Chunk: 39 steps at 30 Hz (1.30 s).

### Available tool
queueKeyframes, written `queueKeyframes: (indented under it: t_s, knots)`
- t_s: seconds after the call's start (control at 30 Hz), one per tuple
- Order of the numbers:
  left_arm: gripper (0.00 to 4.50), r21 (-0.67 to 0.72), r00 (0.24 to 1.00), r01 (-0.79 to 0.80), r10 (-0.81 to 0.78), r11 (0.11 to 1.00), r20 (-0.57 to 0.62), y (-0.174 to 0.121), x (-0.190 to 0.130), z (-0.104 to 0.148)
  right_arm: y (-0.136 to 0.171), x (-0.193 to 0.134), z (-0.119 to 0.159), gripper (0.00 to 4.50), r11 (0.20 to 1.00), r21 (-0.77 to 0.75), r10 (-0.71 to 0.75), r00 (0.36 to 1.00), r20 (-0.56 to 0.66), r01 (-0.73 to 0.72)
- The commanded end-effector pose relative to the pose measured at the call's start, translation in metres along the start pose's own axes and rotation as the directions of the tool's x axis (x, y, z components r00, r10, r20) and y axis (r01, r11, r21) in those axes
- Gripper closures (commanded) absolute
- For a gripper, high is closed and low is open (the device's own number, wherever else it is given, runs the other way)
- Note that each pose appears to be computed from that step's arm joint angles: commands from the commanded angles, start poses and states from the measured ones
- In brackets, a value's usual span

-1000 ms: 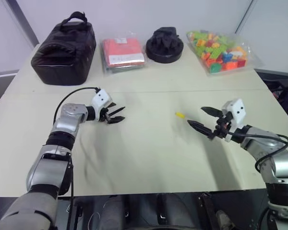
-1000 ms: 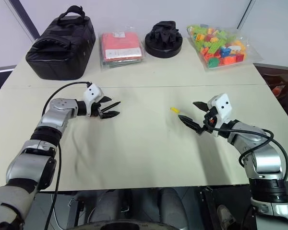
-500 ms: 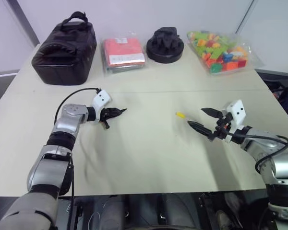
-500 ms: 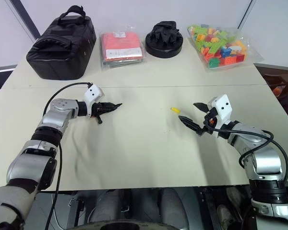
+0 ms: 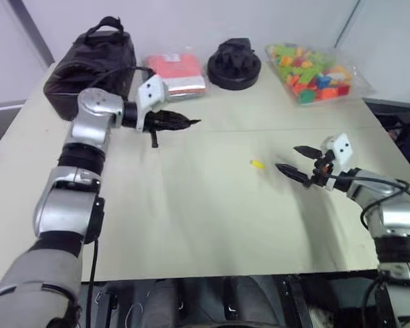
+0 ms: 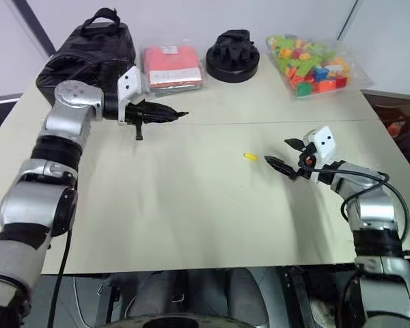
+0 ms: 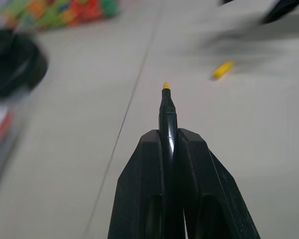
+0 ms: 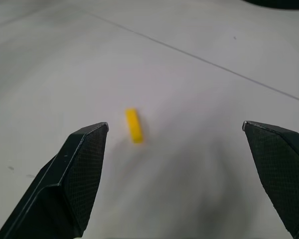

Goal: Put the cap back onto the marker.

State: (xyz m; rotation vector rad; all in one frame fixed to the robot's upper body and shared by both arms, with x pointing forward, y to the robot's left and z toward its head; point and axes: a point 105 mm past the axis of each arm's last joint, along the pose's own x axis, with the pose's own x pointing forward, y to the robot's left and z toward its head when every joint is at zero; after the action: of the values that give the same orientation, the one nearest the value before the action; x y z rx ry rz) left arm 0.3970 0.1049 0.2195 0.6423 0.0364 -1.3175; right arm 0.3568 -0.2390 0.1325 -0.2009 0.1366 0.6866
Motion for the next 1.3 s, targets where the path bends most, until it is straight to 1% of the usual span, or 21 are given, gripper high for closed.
queueKeyframes:
  t_s: [0.03,0.27,0.4,0.7,1.1,1.17,1.2,1.27,1.3]
  knots:
    - [4.48,0.018,0.998,0.061,-0.061,0.998,-0.017,-0.007,0.003,-0.003,-0.003,0.009,0.007,0.0,0.998,-0.038,0.04,0.999,0.02,-0.039]
    - [4.48,0.009,0.991,0.115,-0.114,0.993,-0.066,-0.022,0.012,-0.027,0.013,0.032,-0.006,0.0,0.987,-0.014,0.16,0.987,-0.01,-0.16]
    - [4.48,0.017,0.986,0.128,-0.126,0.992,-0.106,-0.028,0.011,-0.039,0.019,0.04,-0.013,0.0,0.981,0.001,0.195,0.98,-0.027,-0.195]
    - [4.48,0.01,0.985,0.135,-0.133,0.991,-0.111,-0.035,0.008,-0.048,0.015,0.046,-0.021,0.0,0.983,0.027,0.183,0.982,-0.046,-0.181]
    - [4.48,0.004,0.985,0.128,-0.127,0.992,-0.113,-0.038,0.012,-0.052,0.023,0.06,-0.025,0.0,0.98,0.034,0.196,0.979,-0.05,-0.194]
    - [4.5,0.002,0.986,0.124,-0.123,0.992,-0.111,-0.039,0.012,-0.053,0.024,0.06,-0.027,0.54,0.981,0.031,0.194,0.979,-0.055,-0.193]
    - [4.5,0.002,0.986,0.122,-0.121,0.993,-0.11,-0.039,0.011,-0.053,0.024,0.059,-0.028,0.91,0.981,0.03,0.194,0.979,-0.057,-0.192]
    - [4.5,0.0,0.988,0.113,-0.112,0.994,-0.105,-0.038,0.01,-0.052,0.024,0.057,-0.033,1.87,0.981,-0.004,0.195,0.977,-0.084,-0.195]
    - [4.5,0.0,0.989,0.11,-0.109,0.994,-0.102,-0.038,0.009,-0.052,0.025,0.056,-0.035,2.48,0.98,-0.018,0.195,0.976,-0.094,-0.197]
